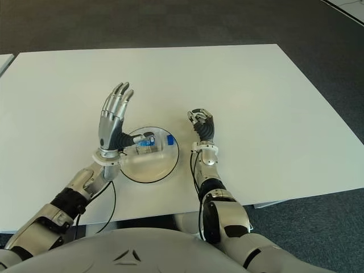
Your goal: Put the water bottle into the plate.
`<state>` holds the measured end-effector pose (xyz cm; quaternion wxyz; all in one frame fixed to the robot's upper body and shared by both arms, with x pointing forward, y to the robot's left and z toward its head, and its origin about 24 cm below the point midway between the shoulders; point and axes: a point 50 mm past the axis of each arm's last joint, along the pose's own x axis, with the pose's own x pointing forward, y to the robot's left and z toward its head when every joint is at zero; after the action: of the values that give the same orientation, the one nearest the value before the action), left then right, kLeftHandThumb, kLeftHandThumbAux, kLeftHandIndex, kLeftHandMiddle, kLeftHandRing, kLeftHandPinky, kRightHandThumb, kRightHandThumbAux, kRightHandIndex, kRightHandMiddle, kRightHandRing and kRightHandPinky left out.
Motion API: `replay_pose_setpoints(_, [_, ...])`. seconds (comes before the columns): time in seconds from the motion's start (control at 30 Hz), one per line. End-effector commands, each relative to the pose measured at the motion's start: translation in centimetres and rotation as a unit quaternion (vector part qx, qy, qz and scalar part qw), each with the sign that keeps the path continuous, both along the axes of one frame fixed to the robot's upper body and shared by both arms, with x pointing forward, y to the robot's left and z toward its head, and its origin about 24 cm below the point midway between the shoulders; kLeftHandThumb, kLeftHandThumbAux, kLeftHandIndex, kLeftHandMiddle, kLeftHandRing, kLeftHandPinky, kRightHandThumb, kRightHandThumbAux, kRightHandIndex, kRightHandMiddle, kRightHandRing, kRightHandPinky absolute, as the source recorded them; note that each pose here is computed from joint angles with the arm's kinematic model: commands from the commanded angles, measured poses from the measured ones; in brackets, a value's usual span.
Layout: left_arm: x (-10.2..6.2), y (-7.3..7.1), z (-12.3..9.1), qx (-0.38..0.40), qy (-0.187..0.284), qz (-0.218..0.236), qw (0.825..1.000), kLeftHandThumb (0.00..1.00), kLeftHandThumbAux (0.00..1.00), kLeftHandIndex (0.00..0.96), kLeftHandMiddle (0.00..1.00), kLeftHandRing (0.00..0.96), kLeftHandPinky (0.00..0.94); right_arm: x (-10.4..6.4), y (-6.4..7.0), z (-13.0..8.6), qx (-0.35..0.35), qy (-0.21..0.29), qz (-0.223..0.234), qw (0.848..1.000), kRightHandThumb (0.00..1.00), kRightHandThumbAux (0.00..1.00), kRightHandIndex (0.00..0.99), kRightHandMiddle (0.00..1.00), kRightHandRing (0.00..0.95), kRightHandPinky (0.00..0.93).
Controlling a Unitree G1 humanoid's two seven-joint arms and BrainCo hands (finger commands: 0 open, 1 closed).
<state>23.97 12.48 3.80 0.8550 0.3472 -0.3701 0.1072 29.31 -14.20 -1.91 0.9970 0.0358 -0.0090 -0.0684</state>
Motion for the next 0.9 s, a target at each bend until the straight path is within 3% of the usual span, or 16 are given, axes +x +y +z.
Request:
replay_pose_setpoints(0.03, [0.2,3.1,-1.8,-0.078,0.091,0.035,0.992,0.065,0.441,0.0,0.0,0.0,0.0,-0.5,-0.2,-0.9,0.003,0.028,-0.008,1.0,0.708,0.726,0.439,0.798,0.796,0.805])
replay_pose_setpoints(0.13, [0.7,4.6,-2.3,-0.125,0.146,0.052,0.98,0.039,0.499,0.0,0.0,0.0,0.0,-0.5,-0.2,-0.9,0.002,0.028,-0.008,1.0,0.708,0.726,0.439,0.798,0.795,0.804])
replay_pose_setpoints(0.33, [2.4,7.4,-2.5,-0.168,0.213,0.082,0.959,0.005,0.565,0.0,0.0,0.0,0.0,-0.6,-0.2,-1.0,0.001,0.029,-0.006,1.0,0.708,0.726,0.439,0.797,0.794,0.807])
replay_pose_setpoints(0.57, [2.0,8.6,-3.4,-0.204,0.244,0.087,0.944,0.0,0.597,0.0,0.0,0.0,0.0,-0.6,-0.2,-1.1,-0.001,0.033,-0.005,0.999,0.708,0.726,0.439,0.796,0.791,0.799])
replay_pose_setpoints(0.67, [1.0,9.7,-4.5,-0.225,0.26,0.092,0.934,0.0,0.6,0.0,0.0,0.0,0.0,-0.6,-0.2,-1.0,-0.002,0.032,-0.004,0.999,0.708,0.726,0.439,0.796,0.792,0.803])
replay_pose_setpoints(0.9, [1.0,10.3,-4.8,-0.241,0.259,0.09,0.931,0.0,0.593,0.02,0.016,0.0,0.009,-0.7,-0.2,-1.0,-0.003,0.031,-0.002,1.0,0.708,0.726,0.439,0.796,0.793,0.802])
